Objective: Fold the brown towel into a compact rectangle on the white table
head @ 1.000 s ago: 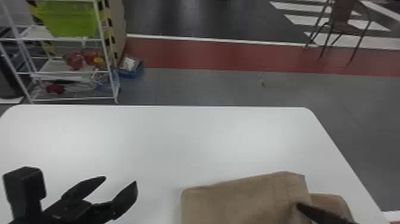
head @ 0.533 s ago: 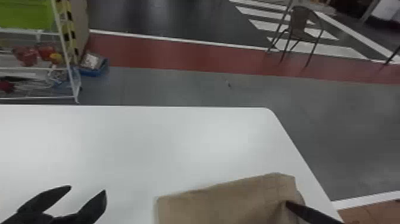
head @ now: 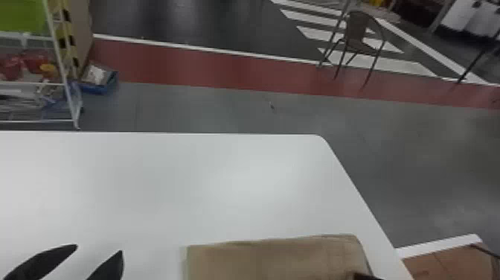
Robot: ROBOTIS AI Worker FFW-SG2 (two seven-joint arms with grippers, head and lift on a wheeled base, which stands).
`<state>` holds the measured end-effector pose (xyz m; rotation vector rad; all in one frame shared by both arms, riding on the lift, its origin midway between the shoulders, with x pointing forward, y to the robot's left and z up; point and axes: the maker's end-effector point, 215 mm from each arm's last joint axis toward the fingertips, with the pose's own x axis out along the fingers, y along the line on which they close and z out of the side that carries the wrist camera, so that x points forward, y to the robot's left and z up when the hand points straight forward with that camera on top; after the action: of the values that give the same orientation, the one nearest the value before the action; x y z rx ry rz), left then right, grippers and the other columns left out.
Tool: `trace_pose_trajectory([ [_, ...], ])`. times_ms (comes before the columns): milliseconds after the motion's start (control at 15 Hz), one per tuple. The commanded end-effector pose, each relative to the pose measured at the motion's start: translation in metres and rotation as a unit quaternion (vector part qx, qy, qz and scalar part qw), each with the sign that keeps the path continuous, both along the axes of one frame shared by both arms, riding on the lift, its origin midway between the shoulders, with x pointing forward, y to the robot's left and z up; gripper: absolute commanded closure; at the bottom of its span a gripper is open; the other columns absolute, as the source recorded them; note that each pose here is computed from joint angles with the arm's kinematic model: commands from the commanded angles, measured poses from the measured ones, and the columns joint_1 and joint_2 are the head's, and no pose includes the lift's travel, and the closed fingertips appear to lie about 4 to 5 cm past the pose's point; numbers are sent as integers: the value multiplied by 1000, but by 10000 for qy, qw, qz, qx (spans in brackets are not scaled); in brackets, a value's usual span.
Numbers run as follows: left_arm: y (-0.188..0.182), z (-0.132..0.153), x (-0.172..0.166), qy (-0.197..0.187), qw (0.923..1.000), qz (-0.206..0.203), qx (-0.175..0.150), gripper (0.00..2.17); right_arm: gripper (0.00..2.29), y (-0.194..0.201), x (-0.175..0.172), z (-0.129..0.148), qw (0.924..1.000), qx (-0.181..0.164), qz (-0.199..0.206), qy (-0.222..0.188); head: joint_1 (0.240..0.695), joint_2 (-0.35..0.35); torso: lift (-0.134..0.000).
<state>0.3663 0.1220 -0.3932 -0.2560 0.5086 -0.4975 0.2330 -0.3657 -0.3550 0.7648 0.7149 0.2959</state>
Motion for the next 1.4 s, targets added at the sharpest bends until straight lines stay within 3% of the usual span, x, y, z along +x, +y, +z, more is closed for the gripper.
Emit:
trace_pose_trajectory([
  [0,0,-3,-4,39,10000,0,11,90,1480,-12,2,-8,9999,-31,-33,102,695,-350,-123],
  [667,-4,-5,-8,54,9999,39,115,90,1480,-31,6,40,9987,-28,-72,-494,695,-350,-123],
  [867,-6,-5,-8,48,9999,20,115,90,1484,-44,3,34,9992,-89,-160,-367,695,-350,-123],
  [1000,-6,-6,-8,47,9999,9,143,90,1480,-51,5,15,9997,-72,-187,-148,695,-350,-123],
  [1333,-4,-6,-9,43,9999,-7,152,90,1480,-64,16,-1,9991,-385,-109,-169,695,-350,-123],
])
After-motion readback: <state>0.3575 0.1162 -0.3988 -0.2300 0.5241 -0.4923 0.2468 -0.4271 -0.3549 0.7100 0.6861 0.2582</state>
